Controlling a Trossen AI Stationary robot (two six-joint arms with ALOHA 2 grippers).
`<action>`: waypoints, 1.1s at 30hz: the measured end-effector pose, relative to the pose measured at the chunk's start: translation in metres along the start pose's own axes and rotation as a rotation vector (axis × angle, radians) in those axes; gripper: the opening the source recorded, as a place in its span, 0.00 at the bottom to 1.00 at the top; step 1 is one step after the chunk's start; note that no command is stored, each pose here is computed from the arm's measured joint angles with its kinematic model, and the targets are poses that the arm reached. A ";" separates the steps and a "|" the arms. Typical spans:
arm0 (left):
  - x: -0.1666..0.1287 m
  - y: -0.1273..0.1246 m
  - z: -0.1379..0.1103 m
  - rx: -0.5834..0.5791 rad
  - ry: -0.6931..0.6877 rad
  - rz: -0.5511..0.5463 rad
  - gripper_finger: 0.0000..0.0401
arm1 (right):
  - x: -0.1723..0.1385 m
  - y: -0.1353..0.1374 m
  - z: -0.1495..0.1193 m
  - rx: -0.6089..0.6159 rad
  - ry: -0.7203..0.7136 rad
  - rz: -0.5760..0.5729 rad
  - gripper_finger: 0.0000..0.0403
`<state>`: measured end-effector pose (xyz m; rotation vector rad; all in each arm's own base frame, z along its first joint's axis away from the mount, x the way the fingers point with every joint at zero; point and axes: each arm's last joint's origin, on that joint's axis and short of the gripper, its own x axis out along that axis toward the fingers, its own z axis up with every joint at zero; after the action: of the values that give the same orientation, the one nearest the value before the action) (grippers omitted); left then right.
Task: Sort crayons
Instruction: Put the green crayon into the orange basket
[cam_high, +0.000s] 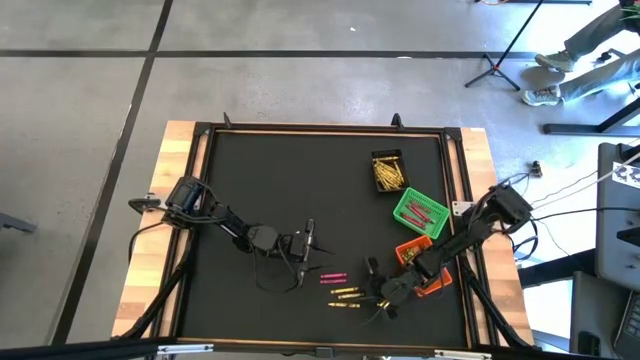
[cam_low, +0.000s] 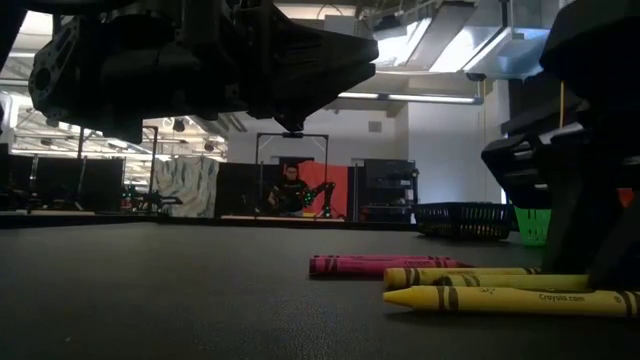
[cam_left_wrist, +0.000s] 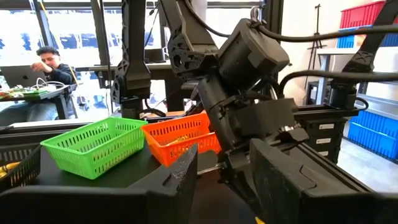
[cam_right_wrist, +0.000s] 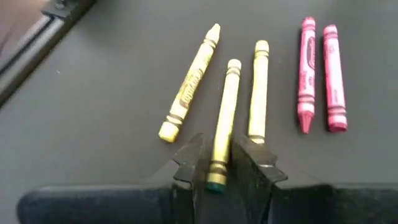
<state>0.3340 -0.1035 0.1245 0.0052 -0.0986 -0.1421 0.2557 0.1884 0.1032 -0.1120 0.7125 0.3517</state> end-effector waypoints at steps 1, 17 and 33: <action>0.000 0.000 0.000 0.000 0.000 0.000 0.33 | 0.001 0.000 0.000 0.001 -0.004 0.002 0.19; 0.001 0.000 0.001 -0.001 -0.003 -0.001 0.33 | 0.000 -0.002 -0.005 -0.012 0.057 -0.038 0.03; 0.001 -0.001 0.000 0.001 0.007 -0.002 0.33 | -0.073 -0.005 0.027 0.066 0.042 0.000 0.05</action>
<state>0.3351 -0.1043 0.1243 0.0065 -0.0916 -0.1436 0.2231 0.1698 0.1717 -0.0567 0.7650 0.3263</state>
